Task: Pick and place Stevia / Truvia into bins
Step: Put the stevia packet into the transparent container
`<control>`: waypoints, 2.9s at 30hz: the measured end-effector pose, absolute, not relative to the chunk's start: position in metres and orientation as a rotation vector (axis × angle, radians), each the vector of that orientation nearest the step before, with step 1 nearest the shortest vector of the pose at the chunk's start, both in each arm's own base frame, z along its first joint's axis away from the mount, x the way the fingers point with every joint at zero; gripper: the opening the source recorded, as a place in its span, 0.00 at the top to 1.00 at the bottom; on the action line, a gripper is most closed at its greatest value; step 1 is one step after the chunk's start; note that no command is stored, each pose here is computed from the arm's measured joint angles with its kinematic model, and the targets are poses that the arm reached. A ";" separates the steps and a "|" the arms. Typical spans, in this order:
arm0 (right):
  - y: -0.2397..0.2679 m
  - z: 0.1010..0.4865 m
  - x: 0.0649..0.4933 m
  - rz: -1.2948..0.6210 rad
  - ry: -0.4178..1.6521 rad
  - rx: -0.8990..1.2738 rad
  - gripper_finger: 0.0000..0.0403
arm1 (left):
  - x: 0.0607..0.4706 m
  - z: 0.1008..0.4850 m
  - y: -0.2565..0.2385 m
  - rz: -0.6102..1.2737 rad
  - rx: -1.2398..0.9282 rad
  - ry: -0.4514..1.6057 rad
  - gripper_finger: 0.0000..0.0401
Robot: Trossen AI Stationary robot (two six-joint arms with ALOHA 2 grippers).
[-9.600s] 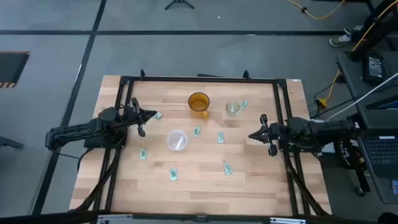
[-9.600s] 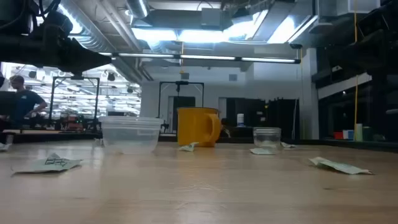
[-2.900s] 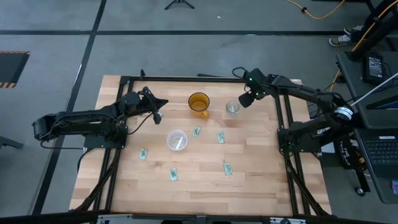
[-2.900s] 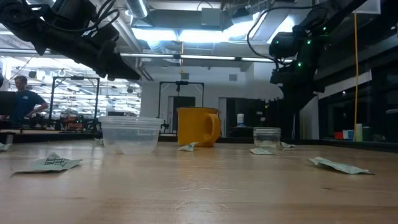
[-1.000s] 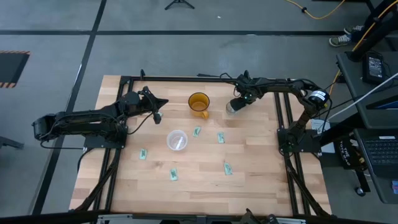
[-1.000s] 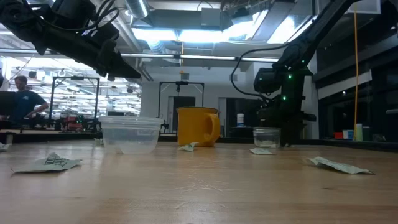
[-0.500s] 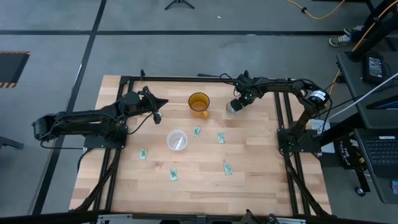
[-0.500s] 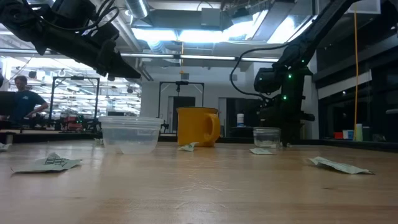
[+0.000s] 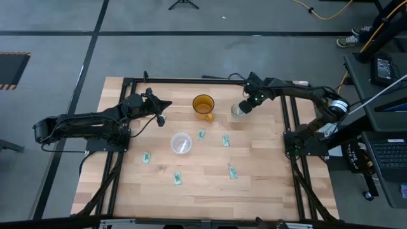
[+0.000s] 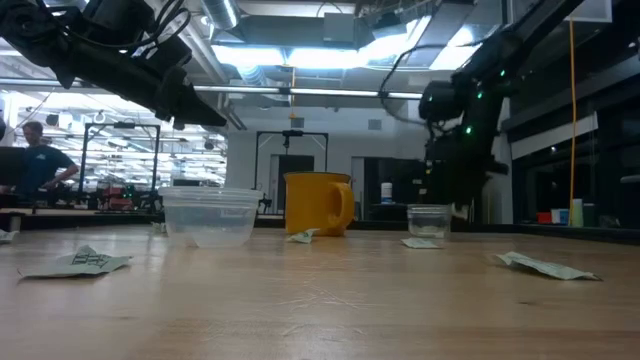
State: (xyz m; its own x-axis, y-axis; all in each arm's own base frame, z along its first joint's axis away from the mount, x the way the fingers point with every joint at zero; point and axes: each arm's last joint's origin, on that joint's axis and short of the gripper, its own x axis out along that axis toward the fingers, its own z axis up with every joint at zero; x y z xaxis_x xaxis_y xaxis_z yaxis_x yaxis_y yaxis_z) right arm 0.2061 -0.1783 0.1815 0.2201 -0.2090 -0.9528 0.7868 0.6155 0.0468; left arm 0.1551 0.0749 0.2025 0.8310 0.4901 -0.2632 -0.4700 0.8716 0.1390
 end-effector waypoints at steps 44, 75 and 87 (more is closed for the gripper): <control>-0.060 0.205 0.183 -0.317 0.329 0.070 1.00 | 0.155 0.203 0.074 0.492 0.064 0.295 1.00; -0.090 0.180 0.211 -0.506 0.690 0.417 1.00 | 0.155 0.202 0.074 0.495 0.041 0.289 1.00; -0.116 0.198 0.234 -0.600 0.894 0.554 1.00 | 0.155 0.202 0.075 0.508 -0.001 0.279 1.00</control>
